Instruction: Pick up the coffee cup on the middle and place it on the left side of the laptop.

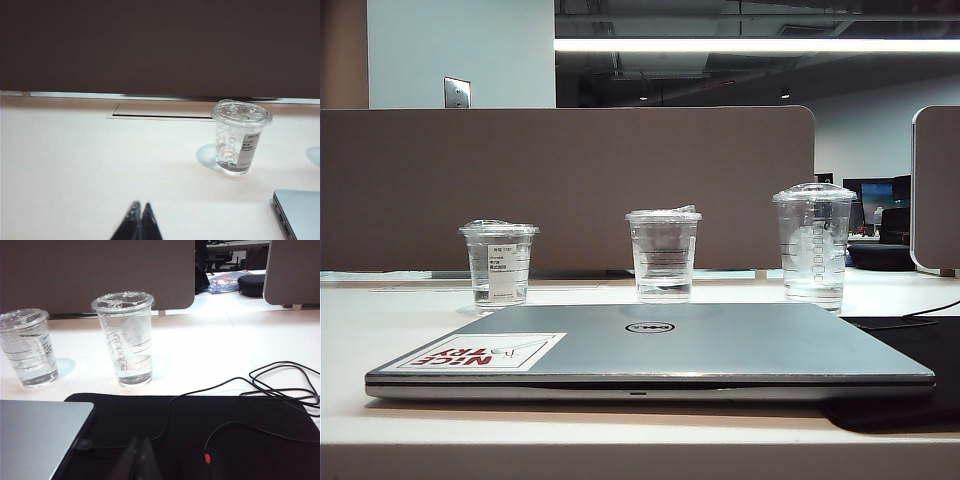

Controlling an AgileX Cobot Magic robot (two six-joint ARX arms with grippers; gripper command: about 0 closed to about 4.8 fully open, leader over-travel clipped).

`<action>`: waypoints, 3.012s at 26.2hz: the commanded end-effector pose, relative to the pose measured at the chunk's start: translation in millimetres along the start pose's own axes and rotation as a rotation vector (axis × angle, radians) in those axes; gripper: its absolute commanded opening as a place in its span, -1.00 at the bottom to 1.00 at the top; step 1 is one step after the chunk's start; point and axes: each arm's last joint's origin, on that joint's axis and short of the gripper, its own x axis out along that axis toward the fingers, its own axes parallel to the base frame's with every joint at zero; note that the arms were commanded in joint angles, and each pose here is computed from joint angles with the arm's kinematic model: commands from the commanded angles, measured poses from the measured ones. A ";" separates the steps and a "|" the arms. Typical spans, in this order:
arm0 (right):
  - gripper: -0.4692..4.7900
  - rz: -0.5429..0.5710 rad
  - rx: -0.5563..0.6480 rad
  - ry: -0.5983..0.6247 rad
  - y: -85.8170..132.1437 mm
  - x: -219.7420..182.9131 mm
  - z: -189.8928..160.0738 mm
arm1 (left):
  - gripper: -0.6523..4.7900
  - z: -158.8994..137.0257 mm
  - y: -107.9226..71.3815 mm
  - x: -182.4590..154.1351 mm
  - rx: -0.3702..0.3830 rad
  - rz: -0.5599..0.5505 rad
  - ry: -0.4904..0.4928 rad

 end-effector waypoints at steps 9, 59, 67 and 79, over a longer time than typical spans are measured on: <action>-0.84 0.018 -0.001 0.006 1.6 1.7 -1.2 | -0.78 3.0 -0.2 -0.2 -0.006 -0.006 -0.022; -0.84 0.366 -0.036 0.235 38.9 6.6 -20.8 | 1.00 -49.7 -156.4 261.0 -0.052 -0.951 0.177; -0.84 0.366 -0.036 0.236 38.9 6.7 -21.0 | 1.00 -58.1 -201.2 285.1 0.027 -0.878 0.254; -0.84 0.366 -0.036 0.241 39.0 6.8 -21.4 | 1.00 -72.0 -226.2 316.9 0.026 -0.844 0.234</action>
